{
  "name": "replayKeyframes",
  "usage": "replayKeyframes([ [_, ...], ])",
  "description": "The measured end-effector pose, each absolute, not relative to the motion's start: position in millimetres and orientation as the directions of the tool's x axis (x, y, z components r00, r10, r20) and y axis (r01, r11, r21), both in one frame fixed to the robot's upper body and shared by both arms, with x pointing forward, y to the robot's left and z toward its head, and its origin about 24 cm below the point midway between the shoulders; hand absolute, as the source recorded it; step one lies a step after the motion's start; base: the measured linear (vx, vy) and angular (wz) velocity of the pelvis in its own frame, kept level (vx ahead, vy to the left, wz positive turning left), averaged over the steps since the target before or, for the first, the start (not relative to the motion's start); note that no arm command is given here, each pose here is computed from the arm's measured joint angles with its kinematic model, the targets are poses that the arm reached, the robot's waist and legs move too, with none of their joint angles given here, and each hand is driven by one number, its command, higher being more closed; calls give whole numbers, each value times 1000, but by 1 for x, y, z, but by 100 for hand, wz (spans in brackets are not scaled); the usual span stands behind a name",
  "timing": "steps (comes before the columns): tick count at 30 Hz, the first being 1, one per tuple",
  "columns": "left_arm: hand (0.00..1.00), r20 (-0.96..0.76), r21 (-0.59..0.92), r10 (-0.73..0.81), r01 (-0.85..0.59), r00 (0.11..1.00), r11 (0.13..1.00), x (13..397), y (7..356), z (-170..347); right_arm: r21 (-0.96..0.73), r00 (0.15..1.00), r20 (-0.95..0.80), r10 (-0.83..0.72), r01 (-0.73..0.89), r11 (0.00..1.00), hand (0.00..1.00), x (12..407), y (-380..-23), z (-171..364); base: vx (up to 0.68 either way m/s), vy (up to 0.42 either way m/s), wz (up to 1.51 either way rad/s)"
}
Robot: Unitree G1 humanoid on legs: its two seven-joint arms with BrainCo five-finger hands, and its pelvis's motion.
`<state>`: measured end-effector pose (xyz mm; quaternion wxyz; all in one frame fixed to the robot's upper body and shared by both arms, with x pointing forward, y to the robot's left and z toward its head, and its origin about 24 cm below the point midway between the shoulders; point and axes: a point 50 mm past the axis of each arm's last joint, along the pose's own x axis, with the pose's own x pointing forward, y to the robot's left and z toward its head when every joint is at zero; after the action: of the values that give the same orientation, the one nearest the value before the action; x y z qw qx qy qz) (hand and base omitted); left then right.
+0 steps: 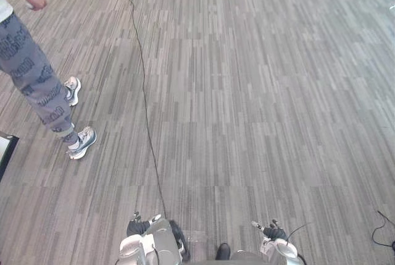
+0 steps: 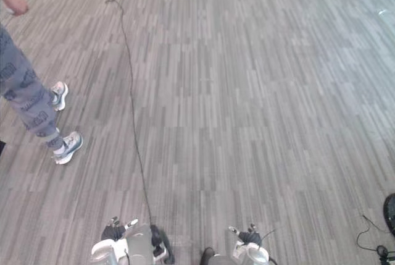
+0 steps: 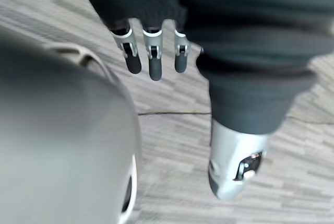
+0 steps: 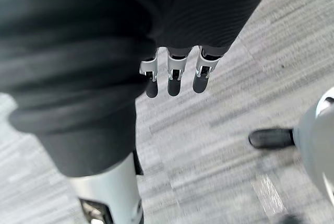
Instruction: Pick up cushions and gather them together orderly.
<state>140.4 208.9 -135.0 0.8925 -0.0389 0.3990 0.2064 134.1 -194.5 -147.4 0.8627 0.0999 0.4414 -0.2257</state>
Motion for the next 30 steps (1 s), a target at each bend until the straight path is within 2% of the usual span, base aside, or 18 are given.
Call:
replayKeyframes([
  [4, 0, -704, 88, 357, -424, 614, 901, 146, 214, -130, 33, 513, -826, -234, 458, 888, 0, 134, -167, -150, 534, 309, 0],
  [7, 0, -722, 104, 351, -409, 596, 907, 138, 213, -134, 15, 494, -833, -250, 471, 882, 0, 123, -173, -153, 495, 291, -27],
  [9, 0, -736, 136, 331, -350, 591, 927, 137, 213, -137, 11, 502, -827, -252, 463, 886, 0, 125, -175, -152, 512, 259, -8],
  [14, 0, -768, 154, 309, -307, 560, 939, 131, 209, -142, -6, 570, -768, -293, 451, 892, 0, 139, -191, -141, 488, 42, -7],
  [21, 0, -791, 127, 268, -280, 550, 952, 136, 196, -147, -88, 580, -747, -325, 399, 913, 0, 151, -217, -136, 652, -77, 35],
  [23, 0, -795, 104, 254, -288, 551, 952, 137, 187, -147, -69, 572, -739, -357, 462, 884, 0, 151, -224, -134, 889, -269, 13],
  [26, 0, -789, 76, 255, -323, 560, 943, 139, 182, -146, -58, 569, -748, -343, 458, 887, 0, 148, -216, -136, 558, -123, 5],
  [30, 0, -730, 73, 286, -346, 620, 935, 152, 192, -134, -18, 560, -769, -309, 464, 886, 0, 141, -198, -140, 599, -49, -8],
])
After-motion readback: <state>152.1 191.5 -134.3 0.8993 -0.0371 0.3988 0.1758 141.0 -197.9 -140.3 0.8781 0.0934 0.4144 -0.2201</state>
